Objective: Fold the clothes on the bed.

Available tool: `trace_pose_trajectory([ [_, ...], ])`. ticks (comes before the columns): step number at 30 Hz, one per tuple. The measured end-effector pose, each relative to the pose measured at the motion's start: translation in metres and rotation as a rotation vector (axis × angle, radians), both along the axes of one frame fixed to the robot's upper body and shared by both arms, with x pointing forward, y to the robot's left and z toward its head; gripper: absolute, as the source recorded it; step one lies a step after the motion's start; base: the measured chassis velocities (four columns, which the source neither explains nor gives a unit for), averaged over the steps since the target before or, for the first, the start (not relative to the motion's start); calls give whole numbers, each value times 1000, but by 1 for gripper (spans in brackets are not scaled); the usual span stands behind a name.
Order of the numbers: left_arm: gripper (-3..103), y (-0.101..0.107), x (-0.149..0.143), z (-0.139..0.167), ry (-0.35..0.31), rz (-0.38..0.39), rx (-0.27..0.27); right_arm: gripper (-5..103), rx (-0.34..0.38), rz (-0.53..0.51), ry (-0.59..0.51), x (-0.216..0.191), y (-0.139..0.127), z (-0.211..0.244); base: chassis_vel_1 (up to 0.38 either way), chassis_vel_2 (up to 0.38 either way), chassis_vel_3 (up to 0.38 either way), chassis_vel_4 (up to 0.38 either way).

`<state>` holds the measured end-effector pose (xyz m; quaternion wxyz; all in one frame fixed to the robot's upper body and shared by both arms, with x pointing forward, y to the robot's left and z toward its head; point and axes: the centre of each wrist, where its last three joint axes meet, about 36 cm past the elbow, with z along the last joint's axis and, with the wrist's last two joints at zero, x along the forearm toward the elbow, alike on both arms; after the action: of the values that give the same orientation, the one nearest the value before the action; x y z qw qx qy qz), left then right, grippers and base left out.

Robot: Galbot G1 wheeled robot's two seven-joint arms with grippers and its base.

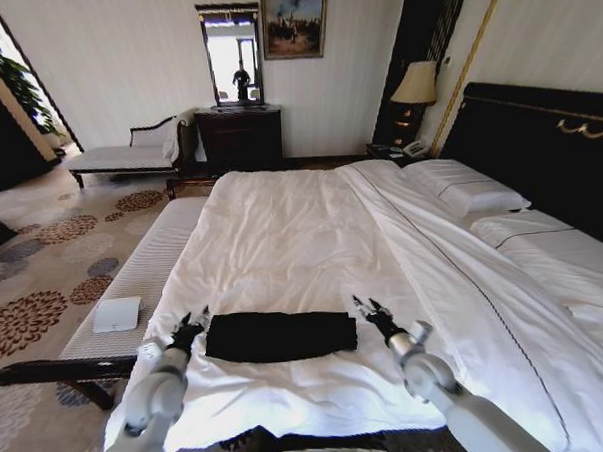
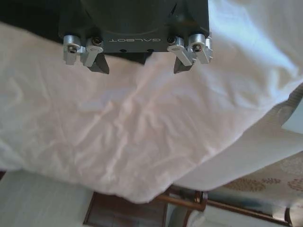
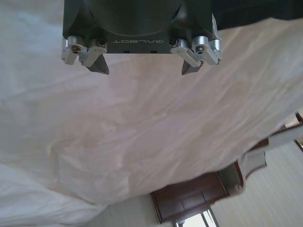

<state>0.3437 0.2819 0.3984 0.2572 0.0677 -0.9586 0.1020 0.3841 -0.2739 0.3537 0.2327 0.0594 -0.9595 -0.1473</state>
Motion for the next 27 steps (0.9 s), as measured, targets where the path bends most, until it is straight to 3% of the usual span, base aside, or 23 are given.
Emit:
trace_pose_trajectory([
  [2,87,-5,-1,-5,41,-15,52,94,-33,3,38,5,5,-4,0,0,0,0],
  [6,99,-9,-12,-13,93,-36,116,99,-59,3,106,3,11,-7,0,0,0,0],
  [14,100,8,-57,-7,183,-86,237,100,-118,-14,260,-51,8,-4,0,0,0,0],
  [19,100,18,-84,-1,231,-118,308,100,-178,-13,283,-90,2,15,0,0,0,0],
  [21,100,20,-88,4,221,-123,320,100,-187,-18,274,-97,3,23,0,0,0,0],
  [24,100,21,-86,23,120,-117,323,100,-178,-42,217,-97,5,42,0,0,0,0],
  [25,100,21,-86,23,120,-117,323,100,-178,-42,217,-97,5,42,0,0,0,0],
  [27,100,20,-77,36,13,-116,281,100,-154,-59,153,-86,6,50,0,0,0,0],
])
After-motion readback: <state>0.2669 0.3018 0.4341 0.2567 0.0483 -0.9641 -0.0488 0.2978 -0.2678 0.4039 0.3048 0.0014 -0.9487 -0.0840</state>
